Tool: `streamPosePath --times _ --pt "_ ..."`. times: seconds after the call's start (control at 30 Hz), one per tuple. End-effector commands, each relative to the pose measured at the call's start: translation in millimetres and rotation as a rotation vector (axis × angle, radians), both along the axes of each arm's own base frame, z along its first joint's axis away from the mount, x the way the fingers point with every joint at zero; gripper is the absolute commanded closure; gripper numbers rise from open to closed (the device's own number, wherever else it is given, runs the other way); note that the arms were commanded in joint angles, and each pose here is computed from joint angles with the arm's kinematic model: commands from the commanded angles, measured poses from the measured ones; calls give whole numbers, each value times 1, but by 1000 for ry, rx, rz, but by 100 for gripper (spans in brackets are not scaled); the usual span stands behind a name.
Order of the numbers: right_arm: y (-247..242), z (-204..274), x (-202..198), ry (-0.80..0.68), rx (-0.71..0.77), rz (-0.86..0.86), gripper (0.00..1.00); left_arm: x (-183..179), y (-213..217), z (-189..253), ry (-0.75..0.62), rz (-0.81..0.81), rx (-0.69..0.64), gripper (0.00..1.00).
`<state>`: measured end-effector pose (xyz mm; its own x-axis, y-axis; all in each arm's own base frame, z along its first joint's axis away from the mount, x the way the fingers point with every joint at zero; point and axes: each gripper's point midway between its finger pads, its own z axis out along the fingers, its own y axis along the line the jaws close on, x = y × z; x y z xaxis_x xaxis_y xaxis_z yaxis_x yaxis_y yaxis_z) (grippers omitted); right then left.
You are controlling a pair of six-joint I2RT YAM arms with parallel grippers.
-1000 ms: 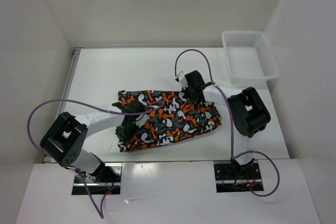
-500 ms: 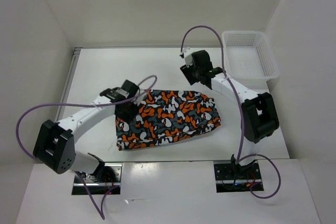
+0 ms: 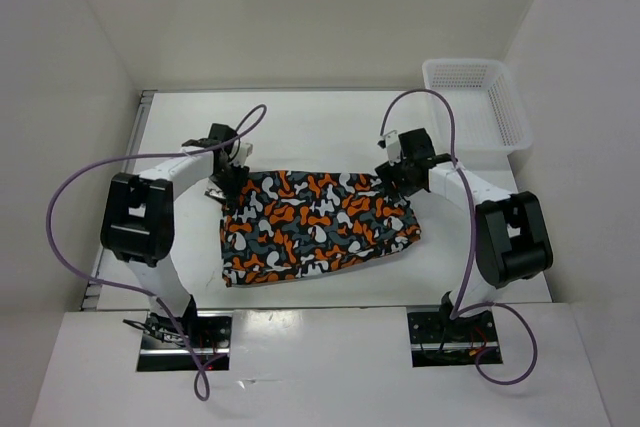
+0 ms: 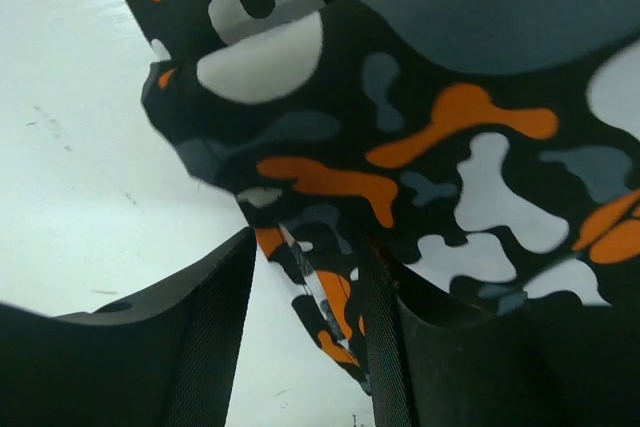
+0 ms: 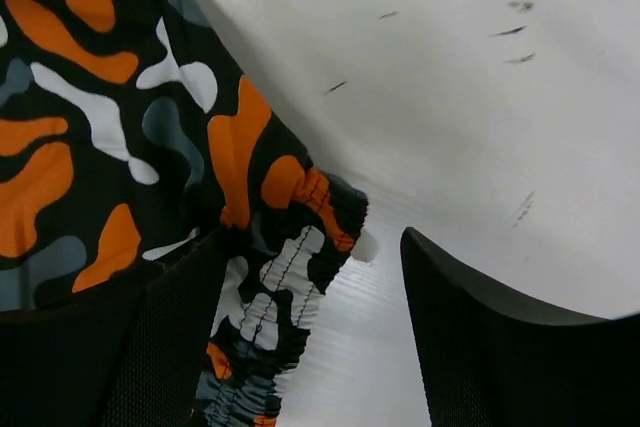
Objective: Fold and stack the shorts
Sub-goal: Fold the shorts
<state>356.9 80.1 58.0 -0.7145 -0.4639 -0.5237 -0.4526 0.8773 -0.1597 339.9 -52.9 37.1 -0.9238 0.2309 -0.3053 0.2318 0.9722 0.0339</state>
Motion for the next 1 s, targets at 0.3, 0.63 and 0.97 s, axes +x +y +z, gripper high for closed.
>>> streamPosePath --times 0.3,0.63,0.97 --pt "5 -41 -25 57 23 71 46 52 10 -36 -24 43 -5 47" --pt "10 16 98 -237 19 -119 73 138 51 -25 -153 151 47 47" --pt "8 65 85 -177 341 -373 26 127 49 15 -203 147 7 41"
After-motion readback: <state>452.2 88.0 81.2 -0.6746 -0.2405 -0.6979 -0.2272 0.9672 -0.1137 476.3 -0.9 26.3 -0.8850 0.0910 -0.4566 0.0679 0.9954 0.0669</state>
